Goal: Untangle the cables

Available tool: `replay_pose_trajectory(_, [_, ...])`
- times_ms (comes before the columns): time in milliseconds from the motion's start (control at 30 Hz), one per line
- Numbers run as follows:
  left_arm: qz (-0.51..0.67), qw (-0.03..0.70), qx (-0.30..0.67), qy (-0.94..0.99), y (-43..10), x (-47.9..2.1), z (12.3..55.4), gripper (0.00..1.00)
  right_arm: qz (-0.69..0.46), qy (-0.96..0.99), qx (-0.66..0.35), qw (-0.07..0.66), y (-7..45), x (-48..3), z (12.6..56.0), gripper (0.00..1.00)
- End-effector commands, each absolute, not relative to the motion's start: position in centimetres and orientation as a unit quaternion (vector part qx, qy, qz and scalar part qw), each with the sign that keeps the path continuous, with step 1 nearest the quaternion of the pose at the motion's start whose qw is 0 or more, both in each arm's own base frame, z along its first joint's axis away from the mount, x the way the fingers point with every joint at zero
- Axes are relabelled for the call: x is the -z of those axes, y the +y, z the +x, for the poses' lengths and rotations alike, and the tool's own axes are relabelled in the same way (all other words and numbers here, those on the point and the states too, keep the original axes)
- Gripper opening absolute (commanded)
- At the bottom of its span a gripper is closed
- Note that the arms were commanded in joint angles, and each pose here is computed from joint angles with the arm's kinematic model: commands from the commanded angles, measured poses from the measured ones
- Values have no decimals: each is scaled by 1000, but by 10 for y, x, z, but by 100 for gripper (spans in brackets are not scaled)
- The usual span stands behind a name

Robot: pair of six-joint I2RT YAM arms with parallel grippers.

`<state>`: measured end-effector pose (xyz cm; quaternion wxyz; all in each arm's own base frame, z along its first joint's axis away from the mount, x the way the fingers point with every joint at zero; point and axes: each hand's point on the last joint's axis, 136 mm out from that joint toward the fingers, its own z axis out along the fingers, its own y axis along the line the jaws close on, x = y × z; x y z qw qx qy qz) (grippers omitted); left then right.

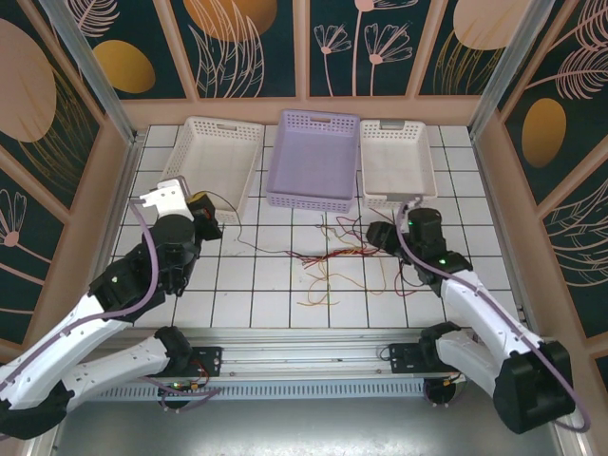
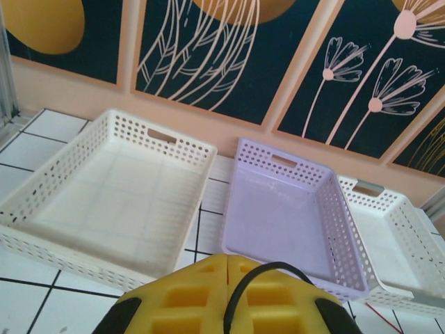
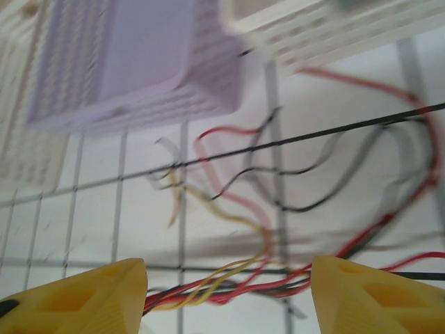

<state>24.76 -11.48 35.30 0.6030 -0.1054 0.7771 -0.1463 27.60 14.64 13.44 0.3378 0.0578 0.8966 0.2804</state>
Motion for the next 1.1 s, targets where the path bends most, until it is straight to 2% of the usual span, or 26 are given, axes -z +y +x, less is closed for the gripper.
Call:
replay_pose_trajectory(0, [-116,605,174,768,-122,-359,251,0,-27,899,-329,290,198,-139,260,64])
replay_pose_trajectory(167, [-119,608,176,765,-119,-362,249,0,-63,907,-330,253,234,-124,245,68])
replay_pose_trajectory(267, [-120,610,179,763,-117,-364,247,0,-44,914,-335,226,239,-104,243,69])
replay_pose_trajectory(433, [-117,607,185,764,-117,-361,245,0,-5,909,-352,224,241,-94,251,70])
replay_pose_trajectory(567, [-118,607,188,763,-115,-362,243,0,19,900,-368,231,239,-98,262,64])
replay_pose_trajectory(733, [-119,609,191,761,-110,-362,239,0,34,902,-364,228,232,-90,270,48])
replay_pose_trajectory(767, [-120,609,190,761,-109,-363,238,0,39,908,-351,226,228,-85,271,47])
replay_pose_trajectory(900, [-125,612,176,761,-99,-363,234,0,70,918,-318,226,206,-73,273,48])
replay_pose_trajectory(1067, [-133,617,141,763,-80,-363,228,0,85,921,-245,291,166,-90,269,57])
